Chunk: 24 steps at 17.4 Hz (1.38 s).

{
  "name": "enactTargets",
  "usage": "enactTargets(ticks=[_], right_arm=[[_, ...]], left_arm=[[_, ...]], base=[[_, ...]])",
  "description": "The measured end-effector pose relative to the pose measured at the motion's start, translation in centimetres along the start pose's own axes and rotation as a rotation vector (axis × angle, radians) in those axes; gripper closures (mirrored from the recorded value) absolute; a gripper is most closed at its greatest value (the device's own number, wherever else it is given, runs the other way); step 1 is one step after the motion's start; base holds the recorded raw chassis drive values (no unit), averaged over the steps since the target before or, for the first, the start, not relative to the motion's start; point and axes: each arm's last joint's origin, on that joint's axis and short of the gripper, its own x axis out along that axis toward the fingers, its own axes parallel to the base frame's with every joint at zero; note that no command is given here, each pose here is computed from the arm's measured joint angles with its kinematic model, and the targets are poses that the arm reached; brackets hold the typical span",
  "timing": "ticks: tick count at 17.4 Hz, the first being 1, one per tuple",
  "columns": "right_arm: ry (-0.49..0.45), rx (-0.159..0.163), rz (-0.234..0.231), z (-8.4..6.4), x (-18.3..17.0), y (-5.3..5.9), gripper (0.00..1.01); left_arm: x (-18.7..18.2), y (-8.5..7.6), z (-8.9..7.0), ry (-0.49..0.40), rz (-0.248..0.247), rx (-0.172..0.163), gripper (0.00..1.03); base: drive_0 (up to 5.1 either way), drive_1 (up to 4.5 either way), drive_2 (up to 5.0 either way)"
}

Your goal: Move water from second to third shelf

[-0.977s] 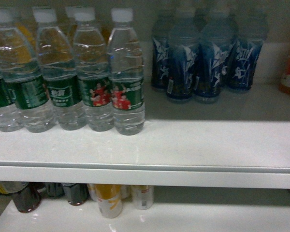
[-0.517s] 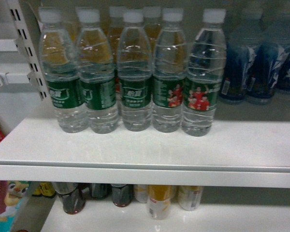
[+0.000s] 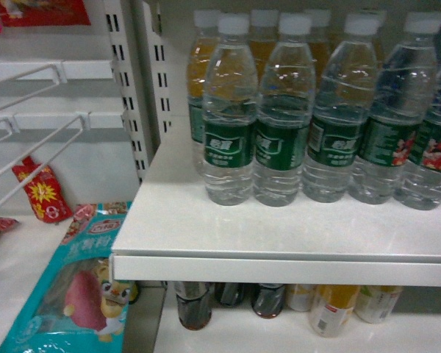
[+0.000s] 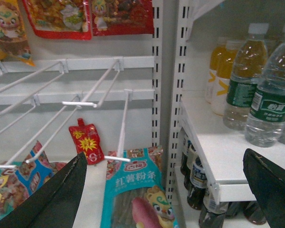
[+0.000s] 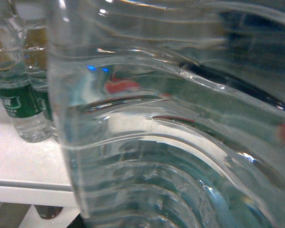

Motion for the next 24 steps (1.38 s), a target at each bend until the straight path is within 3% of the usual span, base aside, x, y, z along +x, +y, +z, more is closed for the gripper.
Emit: enactTargets(ticks=[2, 5, 14, 16, 17, 20, 24], right_arm=[[-0.006, -0.001, 0.024, 0.0, 0.0, 0.1, 0.60], [0.006, 0.000, -0.003, -0.1, 0.0, 0.0, 0.60], [0.003, 0.000, 0.000, 0.0, 0.0, 0.0, 0.60], [-0.141, 0.134, -0.006, 1.0, 0.1, 0.2, 0.60], [-0.170, 0.149, 0.013, 1.5, 0.2, 0.5, 0.60], [-0.195, 0.150, 0.074, 1.6, 0.8, 1.6, 0.60], [-0.182, 0.146, 0.095, -0.2, 2.7, 2.8, 0.60]], left_arm=[[0.0, 0.0, 0.0, 0.000, 0.005, 0.000, 0.05], [0.0, 0.0, 0.0, 0.000, 0.001, 0.000, 0.05], [0.0, 0.0, 0.0, -0.001, -0.001, 0.000, 0.05], [0.0, 0.0, 0.0, -0.002, -0.001, 0.000, 0.05], [0.0, 0.0, 0.0, -0.002, -0.001, 0.000, 0.05], [0.0, 0.0, 0.0, -0.002, -0.001, 0.000, 0.05], [0.0, 0.0, 0.0, -0.002, -0.001, 0.000, 0.05]], base=[[0.0, 0.00, 0.0], [0.0, 0.00, 0.0], [0.0, 0.00, 0.0], [0.0, 0.00, 0.0], [0.0, 0.00, 0.0], [0.0, 0.00, 0.0], [0.0, 0.00, 0.0]])
